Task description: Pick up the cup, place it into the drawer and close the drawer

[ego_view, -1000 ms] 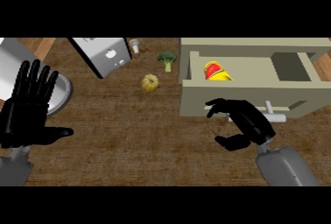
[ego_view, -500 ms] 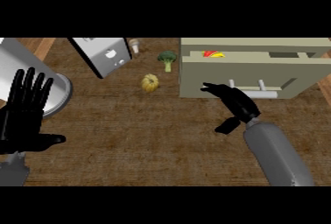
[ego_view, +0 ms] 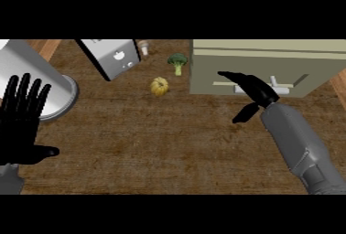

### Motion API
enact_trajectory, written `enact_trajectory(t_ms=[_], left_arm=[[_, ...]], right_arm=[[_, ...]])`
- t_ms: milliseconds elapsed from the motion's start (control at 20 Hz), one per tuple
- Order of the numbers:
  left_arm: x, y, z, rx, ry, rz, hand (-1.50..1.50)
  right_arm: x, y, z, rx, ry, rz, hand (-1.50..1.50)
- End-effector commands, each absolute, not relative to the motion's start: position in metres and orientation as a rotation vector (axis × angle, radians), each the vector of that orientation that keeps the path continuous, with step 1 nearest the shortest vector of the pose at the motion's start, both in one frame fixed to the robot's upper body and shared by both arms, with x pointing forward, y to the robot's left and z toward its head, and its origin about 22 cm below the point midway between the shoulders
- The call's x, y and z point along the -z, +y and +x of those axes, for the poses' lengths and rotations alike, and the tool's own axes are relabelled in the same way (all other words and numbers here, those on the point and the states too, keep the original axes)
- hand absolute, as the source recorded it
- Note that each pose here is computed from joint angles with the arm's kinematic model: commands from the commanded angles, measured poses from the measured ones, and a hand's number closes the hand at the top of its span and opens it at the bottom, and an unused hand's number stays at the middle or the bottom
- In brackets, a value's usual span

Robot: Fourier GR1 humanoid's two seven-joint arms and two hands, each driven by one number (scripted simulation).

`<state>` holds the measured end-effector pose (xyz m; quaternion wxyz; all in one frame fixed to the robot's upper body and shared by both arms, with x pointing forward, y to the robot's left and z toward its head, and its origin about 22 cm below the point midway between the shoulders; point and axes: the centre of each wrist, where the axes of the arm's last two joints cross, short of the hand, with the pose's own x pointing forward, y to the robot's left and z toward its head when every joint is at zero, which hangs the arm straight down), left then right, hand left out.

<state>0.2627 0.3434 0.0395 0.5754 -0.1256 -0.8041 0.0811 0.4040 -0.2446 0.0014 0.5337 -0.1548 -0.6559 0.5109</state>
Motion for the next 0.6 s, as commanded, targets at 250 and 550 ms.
enact_trajectory(t_ms=[250, 550], left_arm=[[-0.047, 0.343, 0.273, -0.167, -1.893, -0.326, -1.5], [-0.045, 0.342, 0.276, -0.141, -1.888, -0.324, -1.5]], right_arm=[[-0.038, -0.274, 0.431, -1.186, -1.486, -0.416, -1.5], [-0.038, -0.298, 0.427, -1.18, -1.484, -0.407, -1.5]])
